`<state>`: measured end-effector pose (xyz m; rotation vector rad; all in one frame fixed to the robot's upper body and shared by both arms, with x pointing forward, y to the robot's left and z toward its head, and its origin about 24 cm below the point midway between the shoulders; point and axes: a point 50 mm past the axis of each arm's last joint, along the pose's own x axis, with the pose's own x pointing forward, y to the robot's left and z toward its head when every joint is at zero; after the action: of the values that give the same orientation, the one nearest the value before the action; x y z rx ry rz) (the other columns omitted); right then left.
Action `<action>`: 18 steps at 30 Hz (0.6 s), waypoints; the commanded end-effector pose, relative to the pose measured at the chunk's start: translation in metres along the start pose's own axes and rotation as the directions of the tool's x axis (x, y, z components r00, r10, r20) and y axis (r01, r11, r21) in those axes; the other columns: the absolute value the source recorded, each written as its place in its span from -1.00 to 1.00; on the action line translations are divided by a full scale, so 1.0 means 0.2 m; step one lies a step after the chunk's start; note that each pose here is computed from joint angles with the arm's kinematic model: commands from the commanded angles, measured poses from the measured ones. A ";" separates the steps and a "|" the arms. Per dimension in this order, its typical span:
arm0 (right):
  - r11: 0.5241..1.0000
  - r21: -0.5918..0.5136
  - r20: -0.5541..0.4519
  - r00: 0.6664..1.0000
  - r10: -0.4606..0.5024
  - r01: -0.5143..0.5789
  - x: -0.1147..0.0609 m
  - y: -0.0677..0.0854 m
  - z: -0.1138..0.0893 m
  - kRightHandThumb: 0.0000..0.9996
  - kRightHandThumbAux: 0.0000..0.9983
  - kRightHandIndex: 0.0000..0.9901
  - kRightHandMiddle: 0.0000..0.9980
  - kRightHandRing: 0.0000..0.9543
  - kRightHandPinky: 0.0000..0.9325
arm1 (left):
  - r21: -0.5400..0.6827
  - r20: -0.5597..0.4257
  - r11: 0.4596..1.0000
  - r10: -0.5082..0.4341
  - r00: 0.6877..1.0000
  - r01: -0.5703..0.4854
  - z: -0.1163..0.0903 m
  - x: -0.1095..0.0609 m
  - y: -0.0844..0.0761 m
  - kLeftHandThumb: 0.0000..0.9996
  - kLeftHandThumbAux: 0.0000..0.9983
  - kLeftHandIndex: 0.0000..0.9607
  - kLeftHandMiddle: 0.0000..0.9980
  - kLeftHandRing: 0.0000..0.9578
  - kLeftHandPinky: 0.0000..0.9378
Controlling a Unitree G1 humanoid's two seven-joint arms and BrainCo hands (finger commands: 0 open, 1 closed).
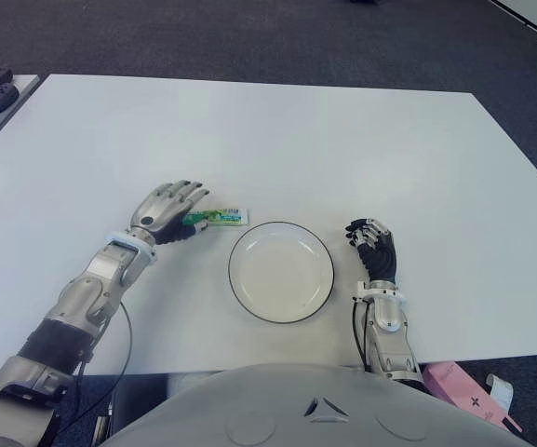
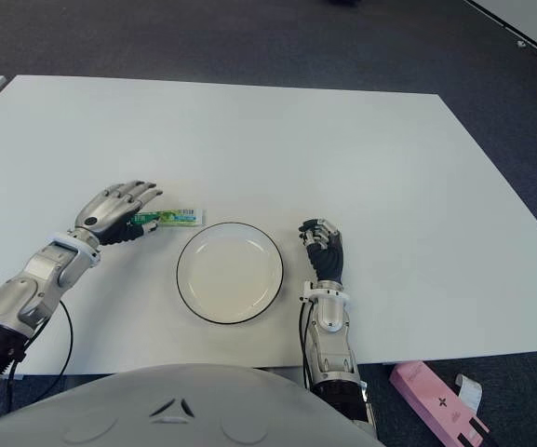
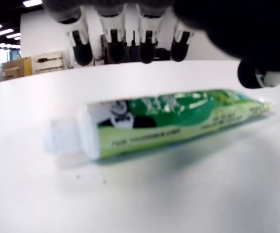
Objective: Put the toothpaste on the table into the plate.
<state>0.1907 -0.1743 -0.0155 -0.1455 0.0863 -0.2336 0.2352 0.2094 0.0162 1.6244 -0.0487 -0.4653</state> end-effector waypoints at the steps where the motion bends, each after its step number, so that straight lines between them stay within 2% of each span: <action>1: 1.000 -0.005 -0.032 0.999 -0.004 0.003 -0.02 -0.01 -0.03 0.41 0.46 -0.14 0.01 0.03 0.06 | 0.030 0.022 0.998 -0.047 0.999 0.046 0.00 0.01 -0.02 0.04 -0.86 -1.00 -1.00 -1.00 -1.00; 10: 1.000 -0.011 -0.030 0.999 -0.009 0.009 -0.03 -0.02 -0.03 0.41 0.46 -0.14 0.01 0.04 0.06 | 0.049 0.082 0.987 -0.158 0.984 0.154 0.02 0.03 -0.13 0.08 -0.97 -1.00 -1.00 -1.00 -1.00; 18: 1.000 -0.016 -0.038 0.999 -0.012 0.011 -0.04 -0.02 -0.03 0.41 0.46 -0.14 0.01 0.04 0.06 | 0.068 0.125 0.973 -0.229 0.965 0.222 0.03 0.03 -0.17 0.07 -1.00 -1.00 -1.00 -1.00 -1.00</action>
<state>0.1851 -0.1761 -0.0151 -0.1505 0.0886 -0.2412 0.2389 0.2061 -0.0044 1.6522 -0.0355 -0.6409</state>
